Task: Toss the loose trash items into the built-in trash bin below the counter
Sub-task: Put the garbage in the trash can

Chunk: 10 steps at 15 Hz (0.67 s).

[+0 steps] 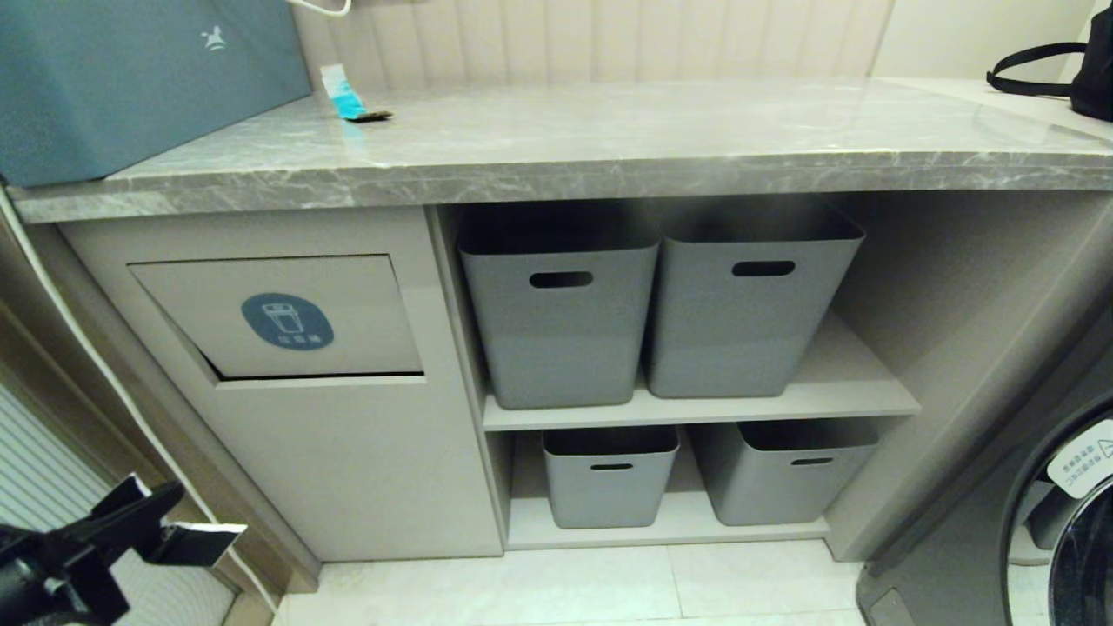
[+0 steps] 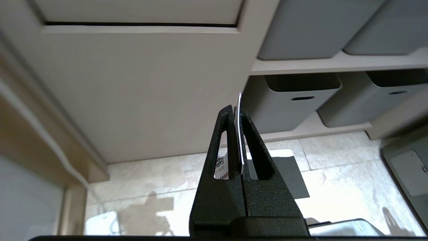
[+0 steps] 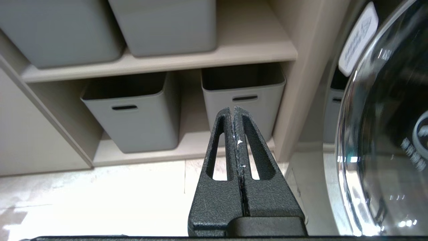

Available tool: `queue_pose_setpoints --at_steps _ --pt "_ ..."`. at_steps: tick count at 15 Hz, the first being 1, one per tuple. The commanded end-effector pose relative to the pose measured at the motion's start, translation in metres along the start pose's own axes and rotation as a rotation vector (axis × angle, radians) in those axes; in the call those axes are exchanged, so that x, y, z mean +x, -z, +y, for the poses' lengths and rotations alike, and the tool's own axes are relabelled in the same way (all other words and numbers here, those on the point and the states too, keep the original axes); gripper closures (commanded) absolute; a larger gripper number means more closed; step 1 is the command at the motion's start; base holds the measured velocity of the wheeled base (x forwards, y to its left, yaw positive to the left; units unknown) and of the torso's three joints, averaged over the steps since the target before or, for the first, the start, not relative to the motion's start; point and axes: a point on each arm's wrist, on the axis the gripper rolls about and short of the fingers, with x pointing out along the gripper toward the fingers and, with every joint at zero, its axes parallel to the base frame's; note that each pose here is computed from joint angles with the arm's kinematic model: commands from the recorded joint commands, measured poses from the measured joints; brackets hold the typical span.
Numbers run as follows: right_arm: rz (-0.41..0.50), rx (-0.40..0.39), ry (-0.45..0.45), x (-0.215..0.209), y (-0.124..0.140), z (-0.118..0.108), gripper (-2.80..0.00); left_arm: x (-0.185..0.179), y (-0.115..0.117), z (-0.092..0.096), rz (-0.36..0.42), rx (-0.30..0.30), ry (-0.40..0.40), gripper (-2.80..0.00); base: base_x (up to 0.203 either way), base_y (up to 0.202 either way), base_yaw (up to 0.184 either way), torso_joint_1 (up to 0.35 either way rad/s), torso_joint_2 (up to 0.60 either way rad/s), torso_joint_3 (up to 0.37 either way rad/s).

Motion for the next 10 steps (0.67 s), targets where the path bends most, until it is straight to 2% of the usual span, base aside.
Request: queue_pose_setpoints --at_steps 1,5,10 --pt "0.002 0.001 0.0 0.0 0.0 0.0 0.0 0.012 -0.005 0.002 0.013 -0.002 0.025 0.0 0.0 0.0 0.0 -0.064 0.24 0.175" --pt "0.002 0.001 0.0 0.0 0.0 0.0 0.0 0.029 -0.008 0.008 -0.003 0.008 0.038 0.0 0.0 0.0 0.0 -0.013 0.07 0.047" --pt "0.002 0.001 0.0 0.0 0.0 0.0 0.0 0.063 -0.004 0.021 0.018 0.001 0.041 0.0 0.0 0.0 0.0 0.0 0.0 0.006"
